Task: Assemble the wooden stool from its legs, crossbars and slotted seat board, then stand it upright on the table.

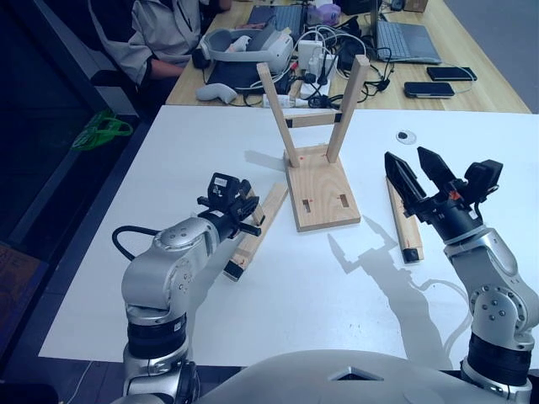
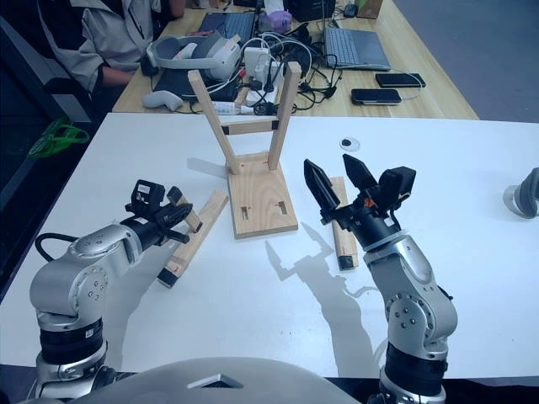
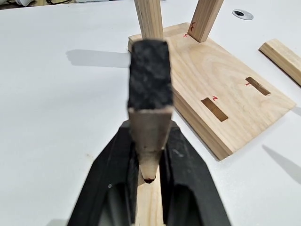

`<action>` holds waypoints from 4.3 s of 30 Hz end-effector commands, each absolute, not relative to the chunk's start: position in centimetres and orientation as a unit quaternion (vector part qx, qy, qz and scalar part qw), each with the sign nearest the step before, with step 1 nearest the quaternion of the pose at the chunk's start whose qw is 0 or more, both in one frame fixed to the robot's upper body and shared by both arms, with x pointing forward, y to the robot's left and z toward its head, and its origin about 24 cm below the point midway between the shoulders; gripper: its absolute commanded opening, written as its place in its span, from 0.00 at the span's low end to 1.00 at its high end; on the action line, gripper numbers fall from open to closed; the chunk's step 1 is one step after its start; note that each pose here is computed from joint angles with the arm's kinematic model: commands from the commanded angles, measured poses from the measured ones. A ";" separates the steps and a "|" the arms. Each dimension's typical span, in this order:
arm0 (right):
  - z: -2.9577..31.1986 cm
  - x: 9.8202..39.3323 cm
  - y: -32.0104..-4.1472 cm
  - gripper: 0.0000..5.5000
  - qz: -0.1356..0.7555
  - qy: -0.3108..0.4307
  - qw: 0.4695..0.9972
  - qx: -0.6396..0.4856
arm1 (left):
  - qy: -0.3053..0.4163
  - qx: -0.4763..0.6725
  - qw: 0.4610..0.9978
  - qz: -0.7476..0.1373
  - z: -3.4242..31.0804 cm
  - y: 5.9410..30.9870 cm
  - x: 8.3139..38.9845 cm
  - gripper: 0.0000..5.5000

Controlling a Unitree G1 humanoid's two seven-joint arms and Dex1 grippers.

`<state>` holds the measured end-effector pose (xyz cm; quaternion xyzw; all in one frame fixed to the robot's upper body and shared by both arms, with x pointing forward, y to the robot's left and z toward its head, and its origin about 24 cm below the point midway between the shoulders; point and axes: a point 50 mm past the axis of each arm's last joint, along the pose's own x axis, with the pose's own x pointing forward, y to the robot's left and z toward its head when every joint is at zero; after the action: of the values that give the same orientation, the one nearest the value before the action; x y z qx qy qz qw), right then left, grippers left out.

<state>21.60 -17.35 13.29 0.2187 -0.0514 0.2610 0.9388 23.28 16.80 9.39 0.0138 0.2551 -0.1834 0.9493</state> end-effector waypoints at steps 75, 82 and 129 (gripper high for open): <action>13.0 23.6 -16.0 0.98 0.297 -0.031 0.937 0.182 | 0.191 -0.001 0.978 -0.082 11.1 14.2 34.8 0.35; 12.9 23.5 -15.9 0.98 0.295 -0.029 0.937 0.183 | 0.214 -0.027 0.973 -0.082 9.3 12.7 34.0 0.35; 8.6 24.8 -24.2 0.98 -0.014 -0.018 0.979 0.202 | 0.141 -0.009 0.989 -0.043 13.0 14.4 31.0 0.35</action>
<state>24.43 -24.46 8.32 0.1949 -0.0145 -0.0227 0.9805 31.34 14.67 12.97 -0.0112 0.1350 -0.0379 0.9901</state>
